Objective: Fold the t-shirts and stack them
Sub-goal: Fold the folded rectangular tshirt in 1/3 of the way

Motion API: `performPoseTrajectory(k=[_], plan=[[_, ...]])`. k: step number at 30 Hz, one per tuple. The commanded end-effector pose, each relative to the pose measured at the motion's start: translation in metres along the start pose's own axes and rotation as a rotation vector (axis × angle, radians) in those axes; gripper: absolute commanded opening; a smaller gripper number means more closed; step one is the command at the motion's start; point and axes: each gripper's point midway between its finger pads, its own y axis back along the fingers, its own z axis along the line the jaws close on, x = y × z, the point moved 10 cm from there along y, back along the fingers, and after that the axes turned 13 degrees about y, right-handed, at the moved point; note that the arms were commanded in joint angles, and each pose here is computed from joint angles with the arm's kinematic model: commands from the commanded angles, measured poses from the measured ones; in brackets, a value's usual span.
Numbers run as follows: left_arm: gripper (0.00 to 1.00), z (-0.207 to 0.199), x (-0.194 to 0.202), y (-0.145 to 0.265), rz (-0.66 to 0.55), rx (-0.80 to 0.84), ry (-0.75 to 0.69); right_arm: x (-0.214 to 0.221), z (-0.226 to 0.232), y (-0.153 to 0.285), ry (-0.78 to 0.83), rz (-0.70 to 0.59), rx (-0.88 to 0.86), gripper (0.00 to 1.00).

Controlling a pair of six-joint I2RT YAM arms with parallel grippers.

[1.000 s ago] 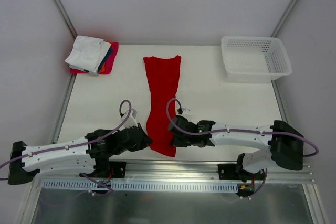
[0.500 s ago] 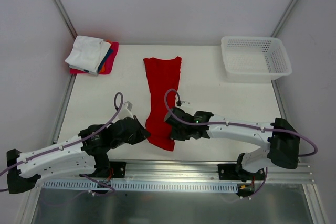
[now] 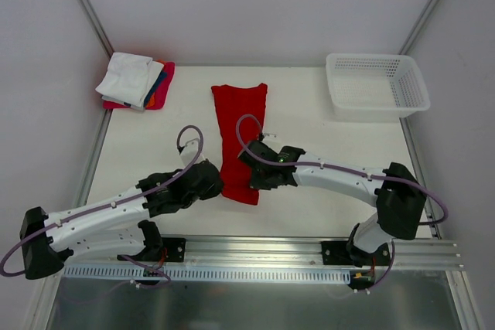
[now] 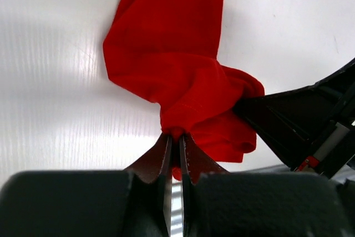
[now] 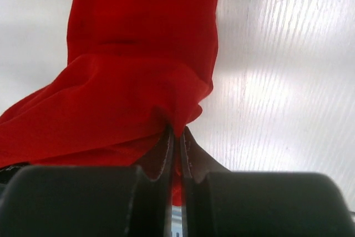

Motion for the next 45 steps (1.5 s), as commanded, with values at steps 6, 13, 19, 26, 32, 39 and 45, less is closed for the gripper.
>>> performPoseTrajectory(k=[6,13,19,26,32,39,45], plan=[[0.00,-0.010,-0.027,-0.031,-0.214,-0.060,-0.087,-0.022,-0.026,-0.032,0.106,0.048,0.213,0.01],[0.00,-0.016,-0.031,-0.050,-0.225,-0.060,-0.089,-0.046,-0.026,-0.038,0.117,0.031,0.219,0.00],[0.00,-0.016,-0.031,-0.064,-0.227,-0.083,-0.102,-0.054,-0.030,-0.044,0.125,0.036,0.232,0.00],[0.00,-0.011,-0.026,-0.083,-0.226,-0.114,-0.098,-0.053,-0.033,-0.061,0.125,0.064,0.233,0.01],[0.00,-0.010,-0.020,-0.102,-0.250,-0.129,-0.083,-0.057,-0.035,-0.084,0.129,0.056,0.243,0.01],[0.00,-0.020,-0.023,-0.110,-0.283,-0.128,-0.089,-0.079,-0.030,-0.091,0.132,0.038,0.213,0.01],[0.00,-0.028,-0.033,-0.099,-0.329,-0.092,-0.086,-0.099,-0.028,-0.081,0.143,0.024,0.203,0.00]])
